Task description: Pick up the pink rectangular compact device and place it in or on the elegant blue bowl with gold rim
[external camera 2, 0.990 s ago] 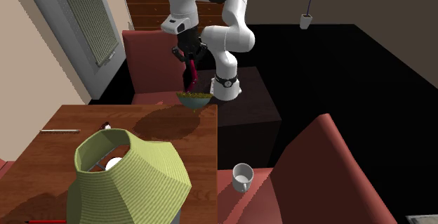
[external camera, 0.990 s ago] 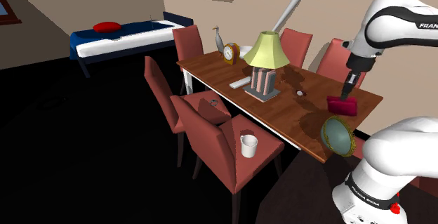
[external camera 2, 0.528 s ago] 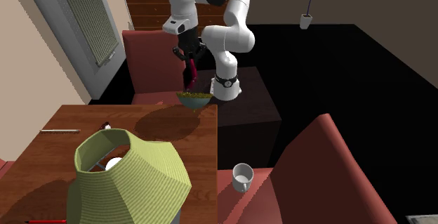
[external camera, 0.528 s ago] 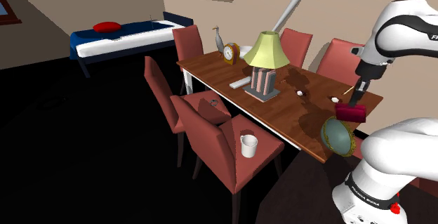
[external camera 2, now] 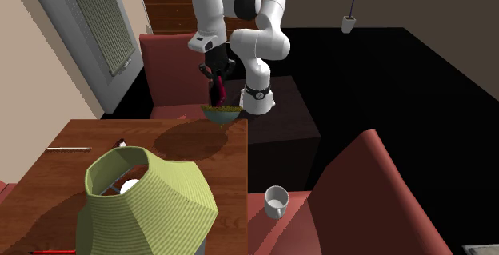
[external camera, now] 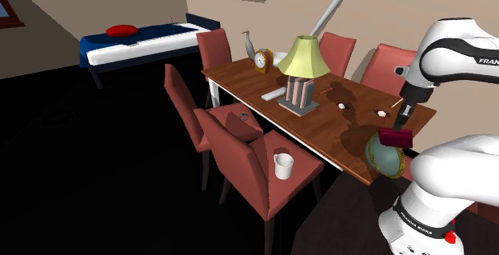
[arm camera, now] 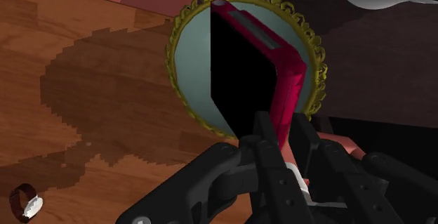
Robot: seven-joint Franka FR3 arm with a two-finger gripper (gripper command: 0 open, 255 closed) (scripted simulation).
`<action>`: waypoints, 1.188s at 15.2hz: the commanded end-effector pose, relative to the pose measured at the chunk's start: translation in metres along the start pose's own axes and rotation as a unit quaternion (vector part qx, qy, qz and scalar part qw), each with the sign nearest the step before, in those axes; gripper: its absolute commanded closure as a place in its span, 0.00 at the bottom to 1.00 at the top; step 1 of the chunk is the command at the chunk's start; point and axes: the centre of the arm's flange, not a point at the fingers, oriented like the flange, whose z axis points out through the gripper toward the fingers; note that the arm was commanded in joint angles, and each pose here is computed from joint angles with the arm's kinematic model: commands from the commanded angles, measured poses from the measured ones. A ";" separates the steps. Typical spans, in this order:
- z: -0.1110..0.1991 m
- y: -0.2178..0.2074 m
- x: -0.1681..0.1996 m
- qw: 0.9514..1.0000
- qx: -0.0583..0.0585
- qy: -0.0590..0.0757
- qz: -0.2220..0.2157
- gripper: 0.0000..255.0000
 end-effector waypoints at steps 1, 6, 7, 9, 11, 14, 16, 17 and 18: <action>0.010 0.001 0.001 1.000 0.000 0.000 0.000 1.00; 0.034 0.002 0.001 1.000 0.000 0.000 0.000 1.00; 0.034 0.002 0.001 1.000 0.000 0.000 0.000 1.00; 0.034 0.002 0.001 1.000 0.000 0.000 0.000 1.00; 0.034 0.002 0.001 1.000 0.000 0.000 0.000 1.00; 0.034 0.002 0.001 1.000 0.000 0.000 0.000 0.00; 0.034 0.002 0.001 1.000 0.000 0.000 0.000 0.00; 0.034 0.002 0.001 1.000 0.000 0.000 0.000 0.00; 0.034 0.002 0.001 1.000 0.000 0.000 0.000 0.00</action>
